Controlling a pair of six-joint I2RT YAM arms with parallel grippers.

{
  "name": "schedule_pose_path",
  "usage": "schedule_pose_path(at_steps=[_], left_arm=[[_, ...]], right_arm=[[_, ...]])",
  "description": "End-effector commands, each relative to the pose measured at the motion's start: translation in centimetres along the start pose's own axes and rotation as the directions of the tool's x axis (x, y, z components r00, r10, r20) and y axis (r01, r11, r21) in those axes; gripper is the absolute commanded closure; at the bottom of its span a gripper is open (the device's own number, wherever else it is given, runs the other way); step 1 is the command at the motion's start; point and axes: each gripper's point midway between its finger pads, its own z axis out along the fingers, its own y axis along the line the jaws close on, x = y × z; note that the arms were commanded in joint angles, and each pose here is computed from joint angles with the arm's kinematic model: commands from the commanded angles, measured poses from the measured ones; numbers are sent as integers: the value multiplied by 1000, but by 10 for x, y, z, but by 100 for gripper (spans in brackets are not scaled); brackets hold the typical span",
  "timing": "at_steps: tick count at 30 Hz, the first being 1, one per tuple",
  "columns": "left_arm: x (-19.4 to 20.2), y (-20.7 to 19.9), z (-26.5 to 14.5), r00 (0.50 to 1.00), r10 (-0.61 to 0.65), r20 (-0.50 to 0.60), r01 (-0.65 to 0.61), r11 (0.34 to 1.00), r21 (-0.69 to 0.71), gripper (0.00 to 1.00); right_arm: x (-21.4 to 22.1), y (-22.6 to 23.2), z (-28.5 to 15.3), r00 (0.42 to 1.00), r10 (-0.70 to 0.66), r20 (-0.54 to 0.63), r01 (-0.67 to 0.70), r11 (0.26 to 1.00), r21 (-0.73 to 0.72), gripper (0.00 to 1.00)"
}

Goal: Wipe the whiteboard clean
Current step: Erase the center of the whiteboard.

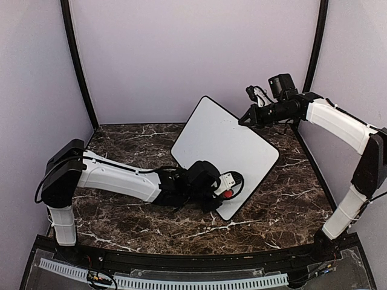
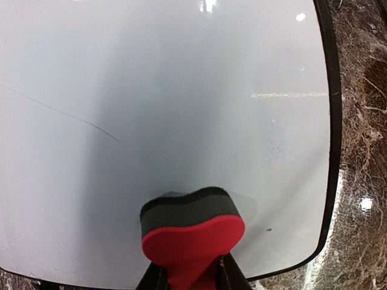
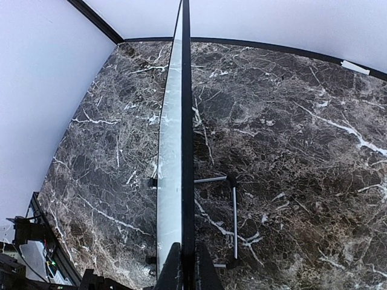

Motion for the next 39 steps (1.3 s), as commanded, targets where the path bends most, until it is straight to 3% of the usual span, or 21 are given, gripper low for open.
schedule_pose_path(at_steps=[1, 10, 18, 25, 29, 34, 39], left_arm=[[-5, 16, 2, 999, -49, -5, 49, 998, -32, 100], [-32, -28, -19, 992, 2, 123, -15, 995, 99, 100], [-72, -32, -31, 970, -20, 243, -14, 991, 136, 100], [-67, -21, -26, 971, -9, 238, -6, 998, 61, 100], [-74, -12, -34, 957, -14, 290, 7, 1000, 26, 100], [-100, -19, -50, 919, -40, 391, 1, 995, 98, 100], [-100, -28, -55, 913, -57, 403, -7, 988, 155, 100]], right_arm=[[22, 15, 8, 995, 34, -93, -37, 999, -31, 100], [23, 15, 10, 995, 35, -97, -38, 999, -32, 100], [23, 14, 12, 994, 36, -100, -39, 999, -30, 100], [26, 13, 13, 994, 36, -103, -39, 999, -31, 100], [27, 12, 16, 994, 38, -107, -42, 999, -34, 100], [25, 13, 15, 994, 38, -104, -41, 999, -34, 100], [27, 13, 14, 994, 35, -104, -39, 999, -32, 100]])
